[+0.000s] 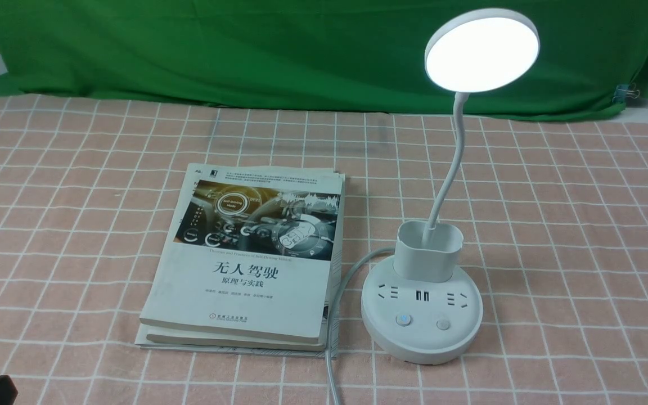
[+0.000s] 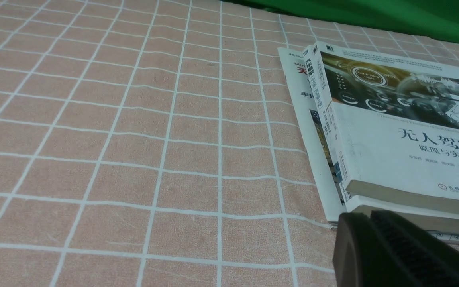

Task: Turn off the table lamp on the pink coffee tablecloth by hand.
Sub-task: 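Press the power button on the lamp base to turn the lamp off with the right gripper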

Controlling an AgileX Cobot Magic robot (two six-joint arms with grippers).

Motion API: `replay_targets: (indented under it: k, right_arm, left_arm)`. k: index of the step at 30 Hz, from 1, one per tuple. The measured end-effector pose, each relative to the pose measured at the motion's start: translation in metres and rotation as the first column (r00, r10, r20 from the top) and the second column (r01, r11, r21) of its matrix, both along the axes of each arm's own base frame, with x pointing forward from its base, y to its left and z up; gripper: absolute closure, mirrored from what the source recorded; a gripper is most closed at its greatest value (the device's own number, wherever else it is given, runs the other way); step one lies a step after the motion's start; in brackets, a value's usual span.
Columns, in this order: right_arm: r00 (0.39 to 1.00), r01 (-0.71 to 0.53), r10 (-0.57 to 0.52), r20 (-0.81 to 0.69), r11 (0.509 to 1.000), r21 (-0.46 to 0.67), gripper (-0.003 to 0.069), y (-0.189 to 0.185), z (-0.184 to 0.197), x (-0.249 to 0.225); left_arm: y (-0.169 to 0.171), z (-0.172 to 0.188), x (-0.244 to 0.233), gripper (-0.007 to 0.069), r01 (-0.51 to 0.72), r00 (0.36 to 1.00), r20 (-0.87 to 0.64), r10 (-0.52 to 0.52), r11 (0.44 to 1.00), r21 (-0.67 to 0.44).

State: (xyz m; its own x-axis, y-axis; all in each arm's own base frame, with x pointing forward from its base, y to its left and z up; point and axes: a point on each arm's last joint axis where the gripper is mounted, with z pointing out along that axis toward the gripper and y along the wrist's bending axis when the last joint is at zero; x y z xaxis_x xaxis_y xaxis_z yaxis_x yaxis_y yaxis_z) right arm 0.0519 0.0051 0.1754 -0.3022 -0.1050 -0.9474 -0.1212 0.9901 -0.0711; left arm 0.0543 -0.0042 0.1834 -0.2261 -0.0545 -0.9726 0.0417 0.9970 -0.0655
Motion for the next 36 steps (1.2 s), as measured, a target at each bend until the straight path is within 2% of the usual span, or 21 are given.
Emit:
replay_targets:
  k: [6,8,9,11,12,13,14,17,19,21,23,24,26,27,28,29,30,32,36]
  right_arm:
    - [1.000,0.004,-0.004,0.025,1.000,0.024,0.0419,0.000,0.002,0.001]
    - [0.996,0.017,-0.032,0.078,0.984,0.176,0.0419,0.002,0.009,0.002]
    - [0.994,0.025,-0.052,0.100,0.966,0.258,0.0419,0.002,0.012,0.003]
    - [0.984,0.024,-0.102,0.147,0.891,0.453,0.0419,0.003,0.020,0.004]
    - [0.984,0.026,-0.104,0.146,0.890,0.456,0.0419,0.003,0.020,0.004]
    - [0.975,0.016,-0.134,0.175,0.836,0.549,0.0419,0.002,0.025,0.004]
    - [0.966,-0.001,-0.153,0.208,0.804,0.595,0.0419,0.002,0.029,0.004]
    - [0.951,-0.031,-0.173,0.257,0.773,0.634,0.0424,0.001,0.035,0.004]
    - [0.956,-0.024,-0.174,0.238,0.759,0.651,0.0453,0.001,0.034,0.004]
    - [0.965,-0.008,-0.165,0.204,0.758,0.652,0.0481,0.002,0.034,0.005]
    - [0.991,0.040,-0.108,0.075,0.792,0.610,0.0542,0.006,0.045,0.007]
    - [0.998,0.066,-0.069,-0.016,0.830,0.555,0.0564,0.008,0.054,0.009]
    - [0.995,0.064,-0.021,-0.094,0.869,0.491,0.0578,0.012,0.074,0.013]
    - [0.983,0.069,0.012,-0.181,0.898,0.434,0.0581,0.015,0.088,0.019]
    - [0.975,0.124,-0.037,-0.217,0.906,0.405,0.0582,0.016,0.087,0.021]
    - [0.950,0.067,0.050,-0.309,0.931,0.358,0.0583,0.018,0.104,0.029]
    - [0.926,0.063,0.065,-0.373,0.945,0.321,0.0585,0.021,0.110,0.036]
    - [0.821,0.037,0.095,-0.563,0.975,0.219,0.0585,0.026,0.121,0.057]
    - [0.679,-0.030,0.120,-0.724,0.990,0.136,0.0612,0.035,0.120,0.095]
  left_arm:
    - [0.000,0.000,0.000,0.0619,0.000,1.000,0.000,0.000,1.000,0.000]
    - [0.000,0.000,0.000,0.0619,0.000,1.000,0.000,0.000,1.000,0.000]
    - [0.000,0.000,0.000,0.0619,0.000,1.000,0.000,0.000,1.000,0.000]
    - [0.000,0.000,0.000,0.0619,0.000,1.000,0.000,0.000,1.000,0.000]
    - [0.000,0.000,0.000,0.0619,0.000,1.000,0.000,0.000,1.000,0.000]
    - [0.000,0.000,0.000,0.0619,0.000,1.000,0.000,0.000,1.000,0.000]
    - [0.000,0.000,0.000,0.0619,0.000,1.000,0.000,0.000,1.000,0.000]
    - [0.000,0.000,0.000,0.0619,0.000,1.000,0.000,0.000,1.000,0.000]
    - [0.000,0.000,0.000,0.0619,0.000,1.000,0.000,0.000,1.000,0.000]
    - [0.000,0.000,0.000,0.0619,0.000,1.000,0.000,0.000,1.000,0.000]
    - [0.000,0.000,0.000,0.0619,0.000,1.000,0.000,0.000,1.000,0.000]
    - [0.000,0.000,0.000,0.0619,0.000,1.000,0.000,0.000,1.000,0.000]
    - [0.000,0.000,0.000,0.0619,0.000,1.000,0.000,0.000,1.000,0.000]
    - [0.000,0.000,0.000,0.0619,0.000,1.000,0.000,0.000,1.000,0.000]
    - [0.000,0.000,0.000,0.0619,0.000,1.000,0.000,0.000,1.000,0.000]
    - [0.000,0.000,0.000,0.0619,0.000,1.000,0.000,0.000,1.000,0.000]
    - [0.000,0.000,0.000,0.0619,0.000,1.000,0.000,0.000,1.000,0.000]
    - [0.000,0.000,0.000,0.0619,0.000,1.000,0.000,0.000,1.000,0.000]
    - [0.000,0.000,0.000,0.0619,0.000,1.000,0.000,0.000,1.000,0.000]
